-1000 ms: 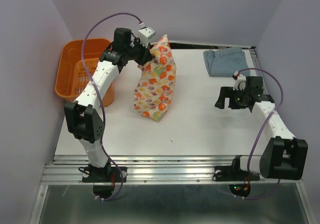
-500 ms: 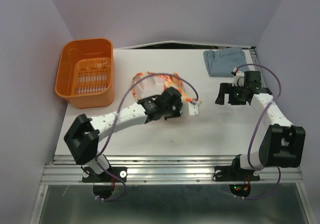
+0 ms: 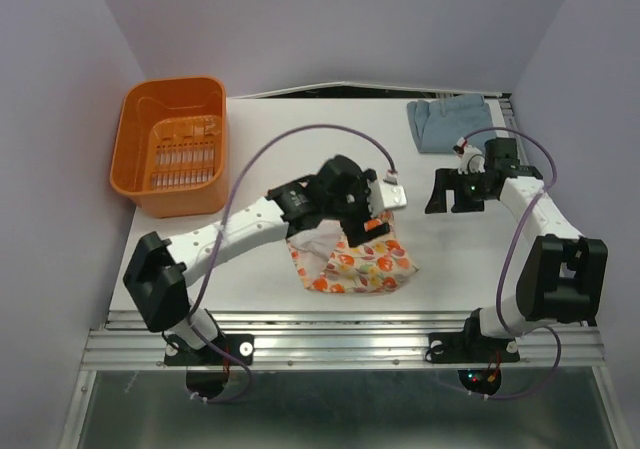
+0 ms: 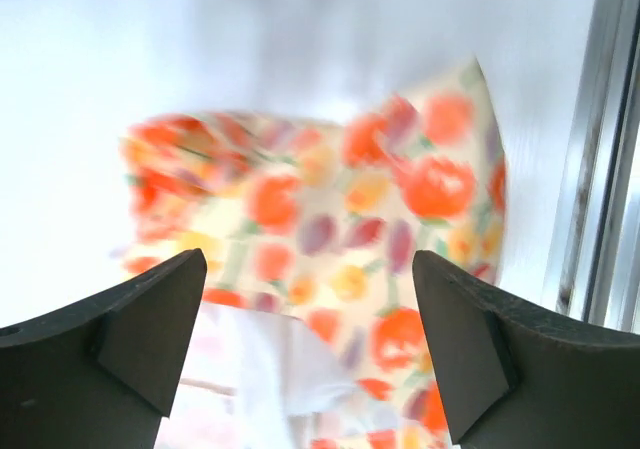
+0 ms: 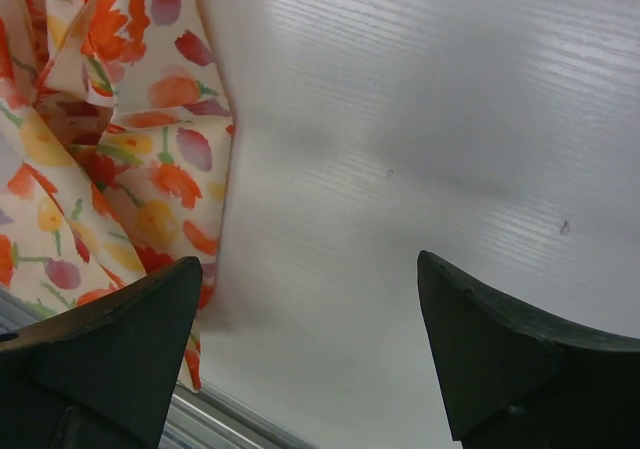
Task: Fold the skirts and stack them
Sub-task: Flatten the skirt out
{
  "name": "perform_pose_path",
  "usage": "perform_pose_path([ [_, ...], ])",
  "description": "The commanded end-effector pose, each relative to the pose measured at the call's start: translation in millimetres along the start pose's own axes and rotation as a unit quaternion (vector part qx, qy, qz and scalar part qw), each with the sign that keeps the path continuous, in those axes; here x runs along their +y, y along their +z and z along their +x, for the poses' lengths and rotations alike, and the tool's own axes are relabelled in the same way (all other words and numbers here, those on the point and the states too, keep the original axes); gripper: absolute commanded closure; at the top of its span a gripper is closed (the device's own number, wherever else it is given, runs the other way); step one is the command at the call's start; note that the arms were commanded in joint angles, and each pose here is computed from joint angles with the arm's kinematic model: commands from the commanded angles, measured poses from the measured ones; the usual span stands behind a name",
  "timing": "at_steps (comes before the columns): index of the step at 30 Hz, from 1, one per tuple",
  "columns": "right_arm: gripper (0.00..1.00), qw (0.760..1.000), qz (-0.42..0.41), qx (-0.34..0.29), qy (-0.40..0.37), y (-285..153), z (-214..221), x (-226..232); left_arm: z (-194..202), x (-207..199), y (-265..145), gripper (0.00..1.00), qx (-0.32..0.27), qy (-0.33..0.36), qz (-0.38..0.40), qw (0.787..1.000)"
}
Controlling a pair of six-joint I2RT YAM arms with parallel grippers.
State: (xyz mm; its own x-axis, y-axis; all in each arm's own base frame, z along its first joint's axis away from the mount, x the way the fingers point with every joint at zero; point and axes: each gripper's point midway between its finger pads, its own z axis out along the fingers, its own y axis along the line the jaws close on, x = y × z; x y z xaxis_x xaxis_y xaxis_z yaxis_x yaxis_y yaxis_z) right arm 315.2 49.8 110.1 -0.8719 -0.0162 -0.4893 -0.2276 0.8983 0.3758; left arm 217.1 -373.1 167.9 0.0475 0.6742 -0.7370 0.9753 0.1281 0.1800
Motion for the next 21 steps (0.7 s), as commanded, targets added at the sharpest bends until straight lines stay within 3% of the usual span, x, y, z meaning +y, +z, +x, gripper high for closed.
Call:
perform_pose_path([
  [1,0.07,0.998,-0.057,-0.011,-0.013,-7,-13,27,-73,53,-71,0.06,-0.159,-0.052,-0.013,0.986],
  [8,0.08,0.996,-0.089,0.006,0.004,25,-18,40,-30,123,-72,0.09,-0.133,-0.113,-0.06,0.983],
  [10,0.09,0.995,-0.098,0.016,0.002,38,-24,46,-17,135,-57,0.05,-0.12,-0.135,-0.061,0.982],
  [12,0.1,0.994,-0.107,0.023,0.008,45,-27,50,-13,138,-46,0.01,-0.109,-0.143,-0.048,0.983],
  [18,0.14,0.989,-0.139,0.039,0.016,73,-38,60,-7,146,-8,0.01,-0.102,-0.148,-0.013,0.984],
  [21,0.14,0.988,-0.144,0.045,0.006,89,-40,63,5,141,18,0.01,-0.067,-0.13,0.03,0.989],
])
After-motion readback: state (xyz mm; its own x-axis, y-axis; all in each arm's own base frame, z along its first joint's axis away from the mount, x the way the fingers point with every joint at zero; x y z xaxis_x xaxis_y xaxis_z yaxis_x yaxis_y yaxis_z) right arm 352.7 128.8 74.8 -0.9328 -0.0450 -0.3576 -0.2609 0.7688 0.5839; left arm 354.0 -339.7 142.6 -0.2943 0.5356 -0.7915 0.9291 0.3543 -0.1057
